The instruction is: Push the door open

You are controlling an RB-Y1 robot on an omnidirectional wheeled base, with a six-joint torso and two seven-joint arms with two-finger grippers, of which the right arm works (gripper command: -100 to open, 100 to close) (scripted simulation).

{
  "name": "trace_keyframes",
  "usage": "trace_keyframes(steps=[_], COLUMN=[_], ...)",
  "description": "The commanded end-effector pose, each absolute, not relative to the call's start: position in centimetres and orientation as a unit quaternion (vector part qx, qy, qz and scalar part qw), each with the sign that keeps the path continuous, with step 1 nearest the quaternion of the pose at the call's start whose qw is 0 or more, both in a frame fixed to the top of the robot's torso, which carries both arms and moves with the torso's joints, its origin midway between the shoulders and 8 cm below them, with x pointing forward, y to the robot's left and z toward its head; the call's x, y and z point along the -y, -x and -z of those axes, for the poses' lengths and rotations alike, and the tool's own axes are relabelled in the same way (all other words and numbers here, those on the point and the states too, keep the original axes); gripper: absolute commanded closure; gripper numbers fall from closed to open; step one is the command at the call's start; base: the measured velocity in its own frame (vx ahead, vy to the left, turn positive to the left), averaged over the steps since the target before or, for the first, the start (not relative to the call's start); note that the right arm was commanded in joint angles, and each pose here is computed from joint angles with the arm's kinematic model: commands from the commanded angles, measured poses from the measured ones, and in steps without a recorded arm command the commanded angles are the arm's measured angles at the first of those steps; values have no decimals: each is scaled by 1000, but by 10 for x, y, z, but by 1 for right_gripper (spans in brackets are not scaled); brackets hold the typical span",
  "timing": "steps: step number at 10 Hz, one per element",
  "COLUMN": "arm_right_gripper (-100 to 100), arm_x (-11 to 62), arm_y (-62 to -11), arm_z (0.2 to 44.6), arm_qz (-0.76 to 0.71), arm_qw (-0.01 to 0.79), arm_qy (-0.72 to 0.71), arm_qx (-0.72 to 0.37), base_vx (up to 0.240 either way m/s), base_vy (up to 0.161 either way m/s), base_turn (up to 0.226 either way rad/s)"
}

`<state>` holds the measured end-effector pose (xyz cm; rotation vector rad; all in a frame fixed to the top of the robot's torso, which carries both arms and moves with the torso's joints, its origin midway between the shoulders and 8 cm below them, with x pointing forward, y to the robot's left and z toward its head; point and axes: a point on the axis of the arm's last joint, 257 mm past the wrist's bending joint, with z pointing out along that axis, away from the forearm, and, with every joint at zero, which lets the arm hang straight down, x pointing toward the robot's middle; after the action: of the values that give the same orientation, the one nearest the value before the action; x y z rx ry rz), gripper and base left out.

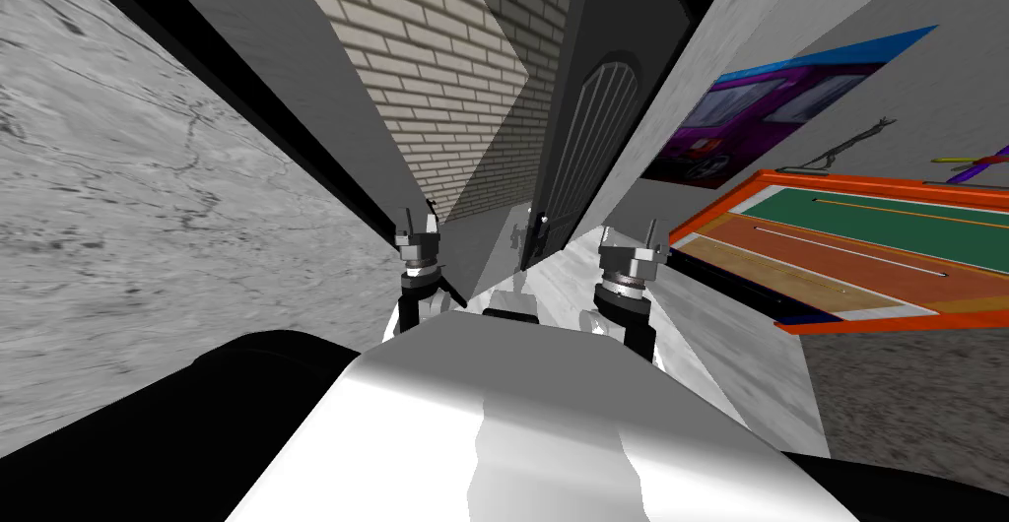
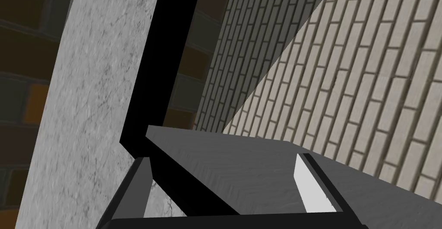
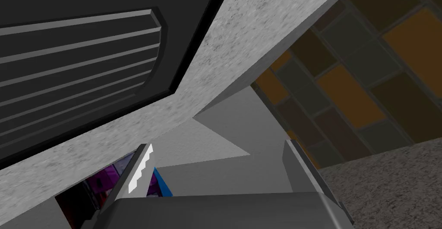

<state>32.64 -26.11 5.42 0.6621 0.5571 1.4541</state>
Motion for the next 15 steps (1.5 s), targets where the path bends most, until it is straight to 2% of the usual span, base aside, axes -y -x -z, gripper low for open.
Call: trace_keyframes(steps=[1,4,15], arm_right_gripper=[-100,-100,-100], arm_x=[256,250,202], arm_y=[-337,-349,-419], arm_z=[-41,-27,82], arm_qz=[-645,-647,-643], arm_qw=[653,642,562], arm_qy=[-300,-309,-362], arm_qx=[-259,-274,-374], base_vx=[51,54,78], base_vy=[-72,-102,-115], base_turn=[99,61,102])
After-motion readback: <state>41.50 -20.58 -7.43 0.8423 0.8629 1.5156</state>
